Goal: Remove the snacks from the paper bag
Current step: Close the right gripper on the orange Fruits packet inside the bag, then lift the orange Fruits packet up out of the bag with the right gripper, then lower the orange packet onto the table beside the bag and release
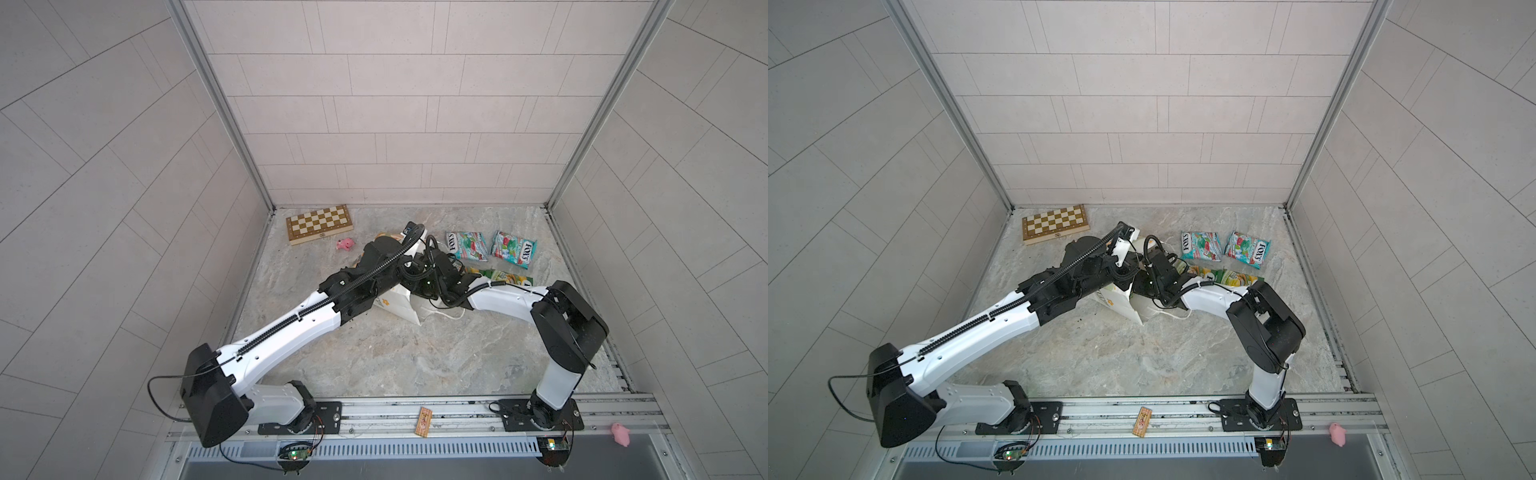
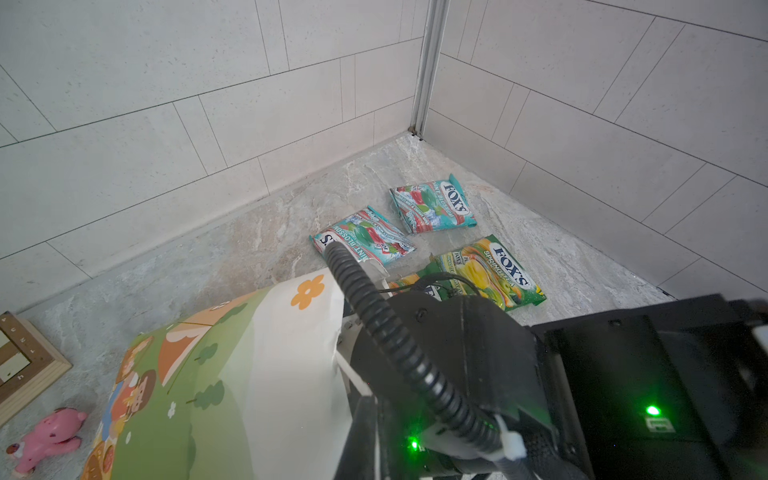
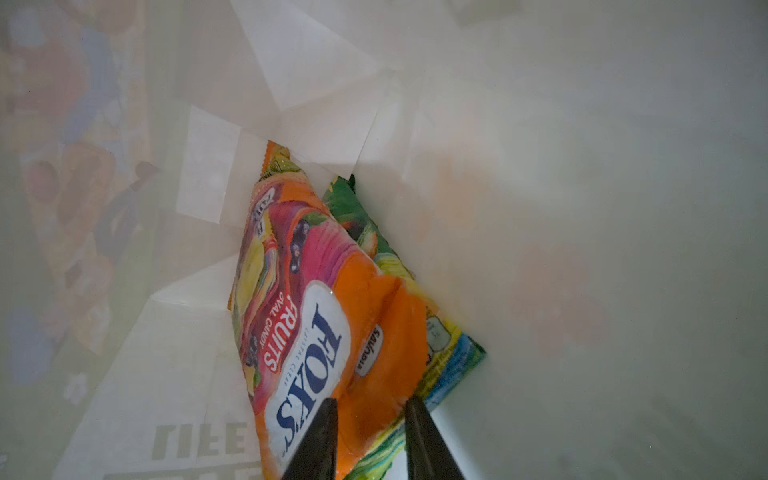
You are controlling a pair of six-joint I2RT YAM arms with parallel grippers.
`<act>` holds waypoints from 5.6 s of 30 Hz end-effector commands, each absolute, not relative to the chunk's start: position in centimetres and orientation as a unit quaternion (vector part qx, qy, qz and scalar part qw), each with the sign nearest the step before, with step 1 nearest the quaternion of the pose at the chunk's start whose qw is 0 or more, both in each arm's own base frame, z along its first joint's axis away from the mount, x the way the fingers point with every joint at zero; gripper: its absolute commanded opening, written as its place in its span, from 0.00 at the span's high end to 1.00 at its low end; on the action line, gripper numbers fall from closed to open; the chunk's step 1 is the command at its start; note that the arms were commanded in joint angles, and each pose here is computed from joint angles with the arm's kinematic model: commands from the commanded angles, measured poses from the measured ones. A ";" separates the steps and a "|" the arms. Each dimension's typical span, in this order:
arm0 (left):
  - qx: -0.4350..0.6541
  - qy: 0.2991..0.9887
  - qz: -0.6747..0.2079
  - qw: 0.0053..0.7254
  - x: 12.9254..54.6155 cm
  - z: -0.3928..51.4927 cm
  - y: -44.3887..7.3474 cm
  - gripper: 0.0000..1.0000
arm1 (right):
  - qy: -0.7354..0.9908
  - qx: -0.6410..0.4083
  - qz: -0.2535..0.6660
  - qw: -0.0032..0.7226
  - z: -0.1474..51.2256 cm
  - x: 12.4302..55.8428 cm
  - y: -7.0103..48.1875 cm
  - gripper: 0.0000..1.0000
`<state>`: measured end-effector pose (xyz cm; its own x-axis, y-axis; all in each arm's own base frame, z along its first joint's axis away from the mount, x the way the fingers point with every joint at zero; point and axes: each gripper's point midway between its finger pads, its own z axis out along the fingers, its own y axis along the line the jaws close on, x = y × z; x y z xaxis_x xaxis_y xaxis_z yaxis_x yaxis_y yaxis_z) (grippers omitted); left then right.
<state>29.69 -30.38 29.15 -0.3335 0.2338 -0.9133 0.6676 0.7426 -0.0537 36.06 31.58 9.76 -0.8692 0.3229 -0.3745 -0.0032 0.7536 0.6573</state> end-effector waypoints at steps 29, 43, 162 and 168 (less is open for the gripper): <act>0.279 0.788 -0.189 0.516 30.3 30.3 -29.7 1.00 | 0.868 0.034 0.447 0.214 10.7 35.7 36.6 1.00; 0.287 0.788 -0.185 0.513 30.3 30.0 -29.8 1.00 | 0.896 -0.001 0.366 0.251 12.4 33.4 31.3 1.00; 0.200 0.788 -0.120 0.569 31.6 32.1 -25.5 1.00 | 0.977 0.024 0.105 0.186 9.3 25.7 9.8 0.63; 0.201 0.788 -0.118 0.569 31.6 32.0 -25.4 1.00 | 0.979 0.026 0.056 0.195 9.9 25.8 8.1 0.51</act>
<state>31.68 -25.47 31.44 -0.2884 0.1885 -0.9388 0.4496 0.8923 0.0411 25.76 9.47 9.28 -0.9279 0.0930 -0.3611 0.0178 0.9784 0.2061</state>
